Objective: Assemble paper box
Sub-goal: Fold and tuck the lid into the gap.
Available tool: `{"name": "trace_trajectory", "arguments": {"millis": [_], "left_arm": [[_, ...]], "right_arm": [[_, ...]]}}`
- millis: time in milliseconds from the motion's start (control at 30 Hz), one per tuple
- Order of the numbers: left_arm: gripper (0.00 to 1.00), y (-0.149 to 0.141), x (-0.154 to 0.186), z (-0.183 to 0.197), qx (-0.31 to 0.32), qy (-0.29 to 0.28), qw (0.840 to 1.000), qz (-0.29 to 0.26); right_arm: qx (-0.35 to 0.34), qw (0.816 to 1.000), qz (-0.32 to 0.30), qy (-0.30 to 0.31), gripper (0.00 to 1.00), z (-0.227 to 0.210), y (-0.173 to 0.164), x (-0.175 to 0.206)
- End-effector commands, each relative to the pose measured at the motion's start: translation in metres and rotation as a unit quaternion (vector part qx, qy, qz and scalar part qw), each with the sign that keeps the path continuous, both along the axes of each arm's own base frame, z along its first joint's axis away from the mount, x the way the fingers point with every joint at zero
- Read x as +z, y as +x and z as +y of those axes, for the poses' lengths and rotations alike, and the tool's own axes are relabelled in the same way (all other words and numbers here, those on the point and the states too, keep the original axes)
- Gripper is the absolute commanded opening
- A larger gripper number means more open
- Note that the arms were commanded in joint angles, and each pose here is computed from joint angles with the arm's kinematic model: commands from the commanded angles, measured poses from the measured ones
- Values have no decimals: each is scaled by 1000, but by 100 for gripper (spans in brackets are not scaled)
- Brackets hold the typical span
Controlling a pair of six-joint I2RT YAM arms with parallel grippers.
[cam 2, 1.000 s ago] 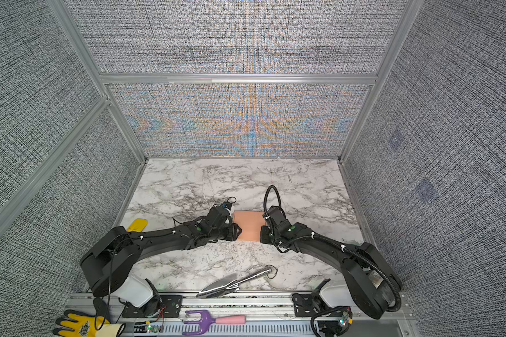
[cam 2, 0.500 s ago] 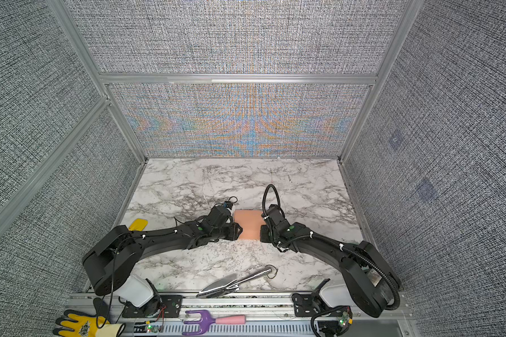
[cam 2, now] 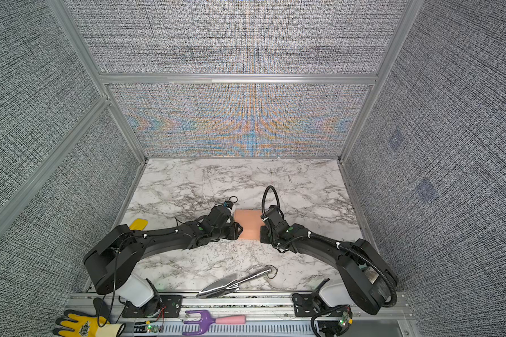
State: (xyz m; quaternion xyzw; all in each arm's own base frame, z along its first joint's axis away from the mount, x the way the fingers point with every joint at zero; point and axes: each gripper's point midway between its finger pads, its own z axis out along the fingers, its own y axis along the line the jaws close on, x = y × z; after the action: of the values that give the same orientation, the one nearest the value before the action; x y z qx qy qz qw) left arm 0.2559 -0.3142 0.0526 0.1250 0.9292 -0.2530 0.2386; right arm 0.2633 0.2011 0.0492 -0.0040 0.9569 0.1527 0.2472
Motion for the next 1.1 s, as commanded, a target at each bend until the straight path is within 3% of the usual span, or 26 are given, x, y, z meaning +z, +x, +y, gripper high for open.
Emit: {"name": "trace_trajectory", "arguments": {"millis": [0,500,767,1067], "left_arm": [[47,-22,-29,21,-7,58,997,54],[52,-20,-1,23,-4,50,998,36],[59,-20,8,26,1,42,999,26],[58,-22,11,24,-2,31,999,27]], "right_arm": [[-1,1000,-10,9,26,4,4,1],[2,999,-34,18,26,6,9,27],[1,1000,-27,14,26,4,8,22],[4,1000,-26,15,26,6,9,22]]}}
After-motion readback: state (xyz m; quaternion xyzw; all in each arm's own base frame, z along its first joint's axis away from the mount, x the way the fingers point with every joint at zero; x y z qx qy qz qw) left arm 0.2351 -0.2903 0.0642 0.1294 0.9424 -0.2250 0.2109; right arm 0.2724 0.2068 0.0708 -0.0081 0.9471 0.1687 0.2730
